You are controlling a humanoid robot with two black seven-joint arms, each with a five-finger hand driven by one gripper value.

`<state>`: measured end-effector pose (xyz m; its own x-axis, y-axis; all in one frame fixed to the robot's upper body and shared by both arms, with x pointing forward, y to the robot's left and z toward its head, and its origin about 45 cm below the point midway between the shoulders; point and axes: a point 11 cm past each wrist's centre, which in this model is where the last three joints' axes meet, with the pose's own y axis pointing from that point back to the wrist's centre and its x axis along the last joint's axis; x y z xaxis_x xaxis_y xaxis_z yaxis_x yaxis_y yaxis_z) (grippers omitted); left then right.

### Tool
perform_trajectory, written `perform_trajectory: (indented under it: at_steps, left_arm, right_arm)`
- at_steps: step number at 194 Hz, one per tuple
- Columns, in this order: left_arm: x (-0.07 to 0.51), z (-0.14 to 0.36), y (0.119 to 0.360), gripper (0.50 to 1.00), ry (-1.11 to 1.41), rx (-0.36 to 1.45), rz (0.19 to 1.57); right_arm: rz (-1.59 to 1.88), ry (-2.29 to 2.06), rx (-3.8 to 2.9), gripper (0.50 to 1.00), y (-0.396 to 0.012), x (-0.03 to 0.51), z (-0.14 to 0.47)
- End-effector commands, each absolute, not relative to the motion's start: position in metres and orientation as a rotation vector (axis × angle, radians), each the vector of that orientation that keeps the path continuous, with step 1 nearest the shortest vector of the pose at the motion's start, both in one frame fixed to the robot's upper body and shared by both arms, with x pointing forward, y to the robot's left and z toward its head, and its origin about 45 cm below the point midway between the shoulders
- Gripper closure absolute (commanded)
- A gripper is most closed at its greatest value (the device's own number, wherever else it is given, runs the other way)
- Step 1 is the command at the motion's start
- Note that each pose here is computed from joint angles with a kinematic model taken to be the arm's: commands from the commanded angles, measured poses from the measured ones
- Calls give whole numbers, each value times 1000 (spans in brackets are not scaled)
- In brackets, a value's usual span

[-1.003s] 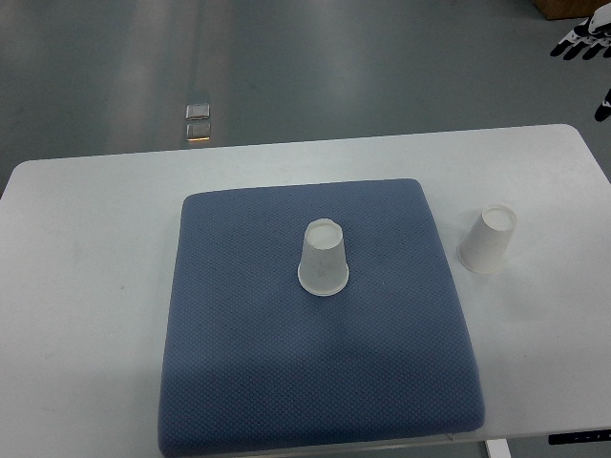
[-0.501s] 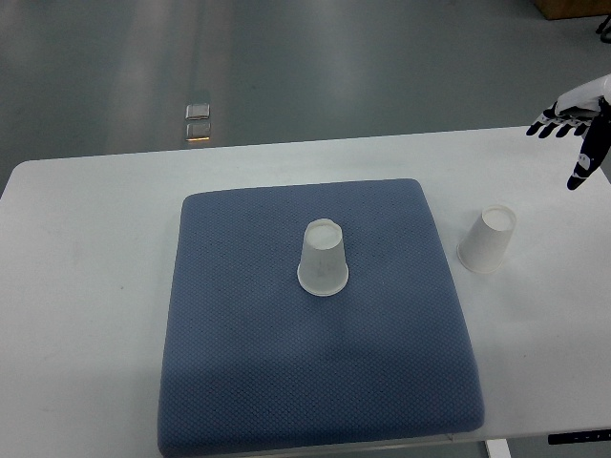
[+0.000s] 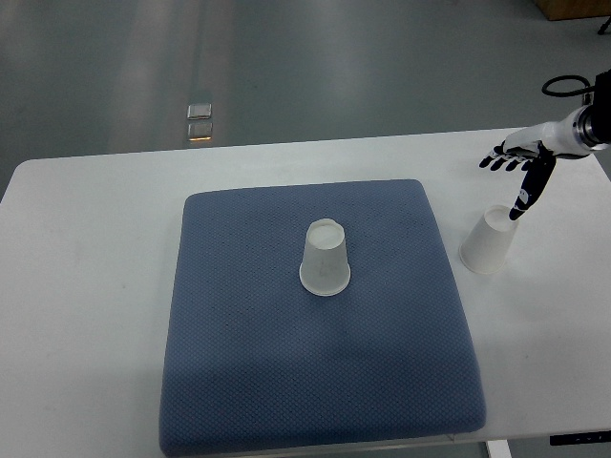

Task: Stack paper cups
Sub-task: 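Lower the right hand onto the white paper cup beside the pad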

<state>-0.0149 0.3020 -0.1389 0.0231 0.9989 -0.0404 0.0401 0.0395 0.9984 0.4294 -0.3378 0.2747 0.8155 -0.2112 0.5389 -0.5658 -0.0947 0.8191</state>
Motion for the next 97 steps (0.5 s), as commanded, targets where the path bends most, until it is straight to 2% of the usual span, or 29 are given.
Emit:
perform_trajectory:
  at_steps: [1,40,97]
  left_arm:
    - [-15,-139,303,500,1238,1222,1145]
    - [-16,-139,303,500,1240,1225,1145]
    - [-17,-139,304,500,1240,1226,1146]
  right_arm:
    - [317,-619,1678,534,-338,429,266]
    - [293,-609,1681,552,-338,426,252]
    - [276,-601,1665,554,-337,423,229]
